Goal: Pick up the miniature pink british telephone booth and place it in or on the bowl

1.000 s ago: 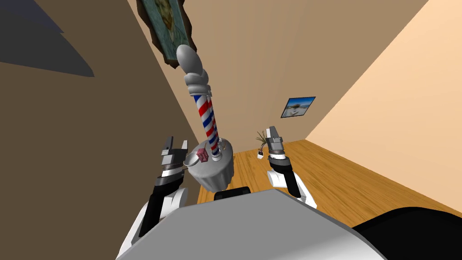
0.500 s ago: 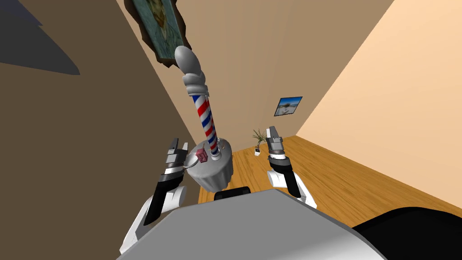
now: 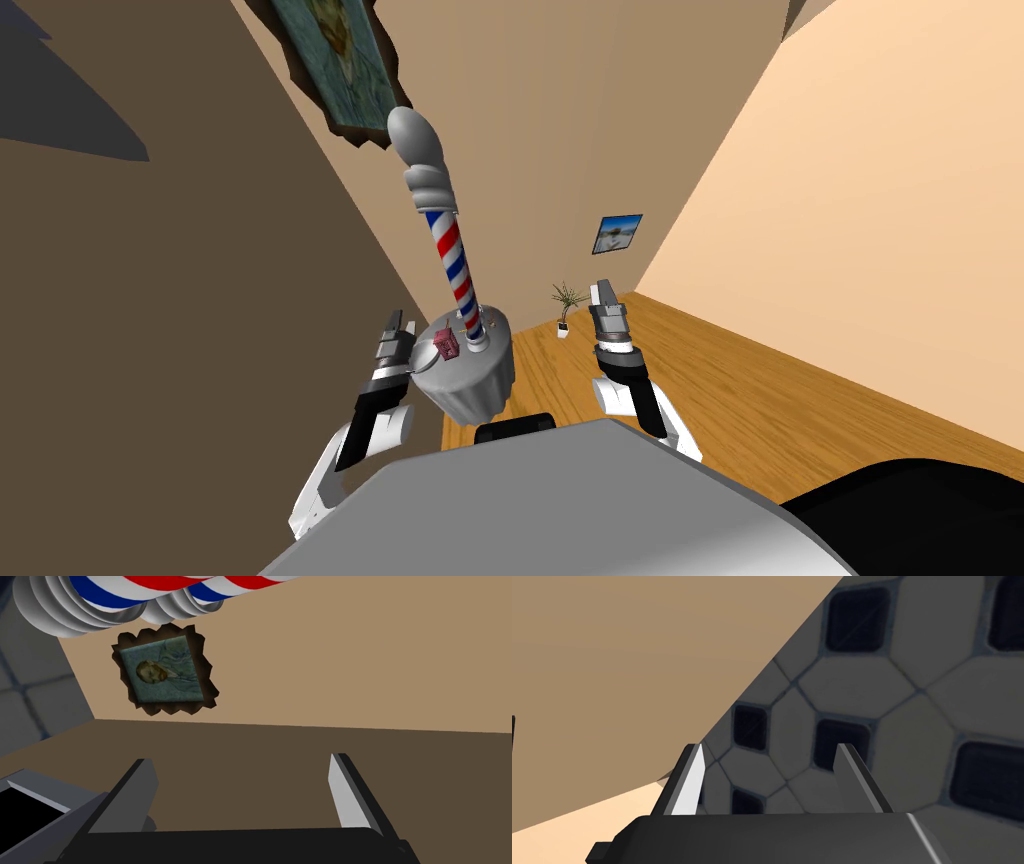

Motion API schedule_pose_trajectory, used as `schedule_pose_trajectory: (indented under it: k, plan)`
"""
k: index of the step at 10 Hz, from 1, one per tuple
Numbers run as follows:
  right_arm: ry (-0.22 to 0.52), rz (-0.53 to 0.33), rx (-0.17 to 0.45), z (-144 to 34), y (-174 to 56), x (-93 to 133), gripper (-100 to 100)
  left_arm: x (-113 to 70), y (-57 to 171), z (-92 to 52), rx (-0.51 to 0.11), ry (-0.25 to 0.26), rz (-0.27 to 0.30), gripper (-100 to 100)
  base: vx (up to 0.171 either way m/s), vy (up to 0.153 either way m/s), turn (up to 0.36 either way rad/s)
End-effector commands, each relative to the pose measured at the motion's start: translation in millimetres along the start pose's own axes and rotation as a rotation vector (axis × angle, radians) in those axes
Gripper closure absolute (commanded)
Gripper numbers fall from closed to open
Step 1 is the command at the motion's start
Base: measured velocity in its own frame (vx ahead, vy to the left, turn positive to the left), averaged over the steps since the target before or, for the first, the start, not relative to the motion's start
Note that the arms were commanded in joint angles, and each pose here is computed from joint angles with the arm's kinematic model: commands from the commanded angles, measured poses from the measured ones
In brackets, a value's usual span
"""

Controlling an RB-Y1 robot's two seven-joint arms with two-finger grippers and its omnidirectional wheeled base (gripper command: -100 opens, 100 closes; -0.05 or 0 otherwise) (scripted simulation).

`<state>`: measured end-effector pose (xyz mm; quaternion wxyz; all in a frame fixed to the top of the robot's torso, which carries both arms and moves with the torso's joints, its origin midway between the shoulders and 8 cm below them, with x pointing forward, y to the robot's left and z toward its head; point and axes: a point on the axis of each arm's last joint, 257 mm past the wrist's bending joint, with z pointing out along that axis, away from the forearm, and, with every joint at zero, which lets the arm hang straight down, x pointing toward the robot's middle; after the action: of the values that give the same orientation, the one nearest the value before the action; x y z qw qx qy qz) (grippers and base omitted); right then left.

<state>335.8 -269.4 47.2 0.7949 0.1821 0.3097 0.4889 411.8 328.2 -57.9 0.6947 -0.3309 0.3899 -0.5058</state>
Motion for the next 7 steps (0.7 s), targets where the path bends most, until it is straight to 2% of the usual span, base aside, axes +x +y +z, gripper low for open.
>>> schedule_pose_trajectory:
  k: [1,3,4,6,7]
  plan:
    - [0.000,0.000,0.000,0.0,0,0,0,-4.9,20,-1.4,-0.040,-0.011,0.034,-100,-0.073,0.119,-0.207]
    - [0.000,0.000,0.000,0.0,0,0,0,-9.5,41,-0.4,-0.079,-0.018,0.074,-100,-0.068,0.093,-0.165]
    - [0.000,0.000,0.000,0.0,0,0,0,-9.5,45,-1.9,-0.089,-0.017,0.073,-100,-0.037,0.045,-0.064]
    - [0.000,0.000,0.000,0.0,0,0,0,-11.1,70,-3.1,-0.137,-0.013,0.115,-100,-0.032,0.043,-0.103]
    - [0.000,0.000,0.000,0.0,0,0,0,-11.1,71,-3.5,-0.139,-0.013,0.115,-100,-0.026,0.043,-0.061]
